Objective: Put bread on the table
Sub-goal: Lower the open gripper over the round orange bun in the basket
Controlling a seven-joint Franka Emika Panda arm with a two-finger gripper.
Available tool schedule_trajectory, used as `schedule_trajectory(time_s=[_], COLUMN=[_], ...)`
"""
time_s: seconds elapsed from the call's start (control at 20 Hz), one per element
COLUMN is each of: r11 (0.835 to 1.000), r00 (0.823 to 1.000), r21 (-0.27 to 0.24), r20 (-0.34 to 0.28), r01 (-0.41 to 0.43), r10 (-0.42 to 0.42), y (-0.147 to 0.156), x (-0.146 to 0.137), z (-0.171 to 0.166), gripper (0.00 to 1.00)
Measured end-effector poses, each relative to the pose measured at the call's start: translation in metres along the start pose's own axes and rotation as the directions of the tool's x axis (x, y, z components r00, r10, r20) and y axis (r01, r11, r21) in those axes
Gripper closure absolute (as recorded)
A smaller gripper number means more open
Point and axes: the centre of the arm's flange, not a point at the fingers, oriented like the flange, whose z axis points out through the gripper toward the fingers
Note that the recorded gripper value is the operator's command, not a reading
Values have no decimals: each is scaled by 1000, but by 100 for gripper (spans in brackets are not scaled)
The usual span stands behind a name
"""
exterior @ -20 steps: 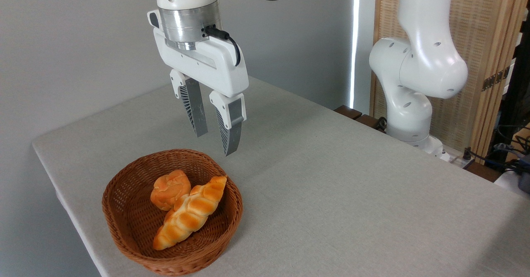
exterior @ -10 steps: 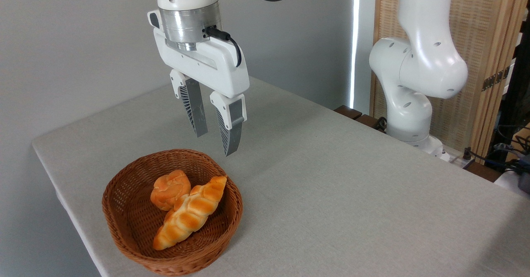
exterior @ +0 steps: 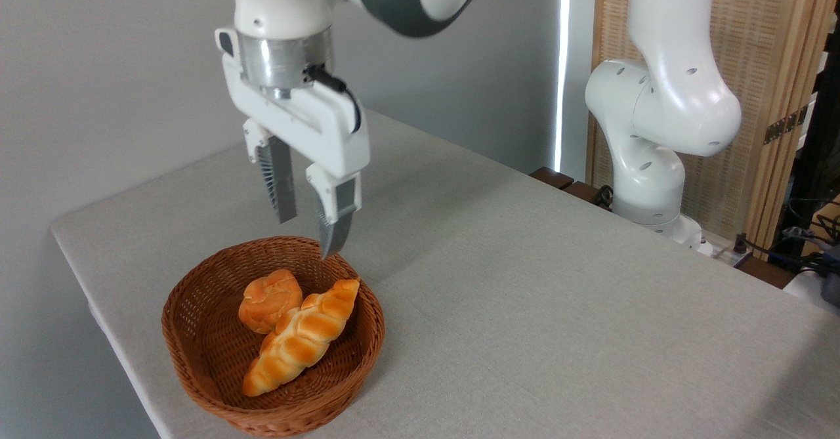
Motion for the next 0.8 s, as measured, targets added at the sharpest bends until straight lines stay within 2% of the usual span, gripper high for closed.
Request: schedule_trajectory(time_s=[0.3, 0.8], r11=[1000, 998], r00=[998, 997], r21=[-9, -27], r20=[-68, -59], r01=[-8, -51], r10=[7, 49], y=[3, 19], x=[29, 54], z=[34, 77], gripper=[0, 0])
